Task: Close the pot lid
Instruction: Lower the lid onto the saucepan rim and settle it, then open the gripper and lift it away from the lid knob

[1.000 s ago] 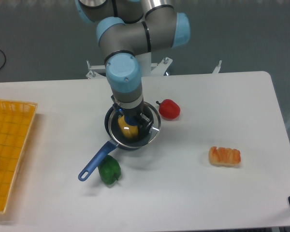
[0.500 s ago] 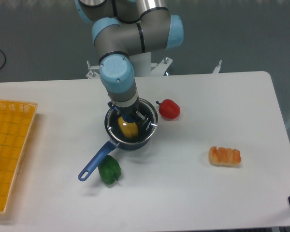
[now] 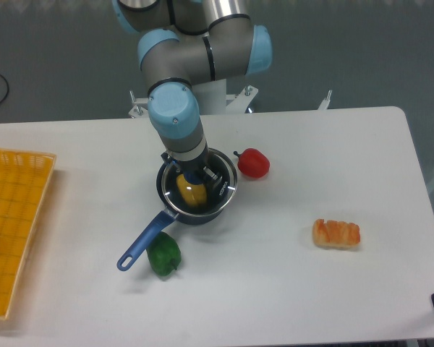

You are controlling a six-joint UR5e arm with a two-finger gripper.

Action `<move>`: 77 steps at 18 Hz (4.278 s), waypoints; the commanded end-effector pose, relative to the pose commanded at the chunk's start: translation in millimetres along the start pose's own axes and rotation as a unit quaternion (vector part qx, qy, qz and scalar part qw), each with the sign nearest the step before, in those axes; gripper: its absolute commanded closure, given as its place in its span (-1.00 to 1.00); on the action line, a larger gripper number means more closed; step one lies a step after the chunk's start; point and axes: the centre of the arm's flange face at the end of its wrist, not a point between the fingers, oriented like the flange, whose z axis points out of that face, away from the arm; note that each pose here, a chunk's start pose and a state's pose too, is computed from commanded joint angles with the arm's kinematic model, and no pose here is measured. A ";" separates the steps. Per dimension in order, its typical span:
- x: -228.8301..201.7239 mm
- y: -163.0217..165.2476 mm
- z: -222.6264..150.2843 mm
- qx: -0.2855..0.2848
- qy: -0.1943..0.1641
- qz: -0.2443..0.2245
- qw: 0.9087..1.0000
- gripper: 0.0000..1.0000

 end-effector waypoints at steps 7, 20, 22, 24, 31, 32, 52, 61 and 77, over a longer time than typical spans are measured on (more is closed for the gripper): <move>5.3 -4.5 1.7 -0.002 0.001 0.005 1.000 -0.14; 17.2 -6.8 11.0 -0.009 0.005 0.015 1.000 -0.14; 17.0 -7.0 11.6 -0.007 0.003 0.014 1.000 -0.15; 18.2 -6.7 16.2 -0.002 -0.006 0.013 1.000 -0.15; 15.6 -6.6 15.0 0.005 -0.013 0.018 1.000 -0.15; 15.5 -6.5 14.9 0.004 -0.014 0.023 1.000 -0.15; 21.2 -7.5 20.9 -0.002 -0.011 0.044 0.999 -0.15; 19.6 -7.4 22.5 -0.008 -0.012 0.044 0.999 -0.60; -39.6 7.9 -27.2 0.013 -0.057 0.005 0.998 -1.00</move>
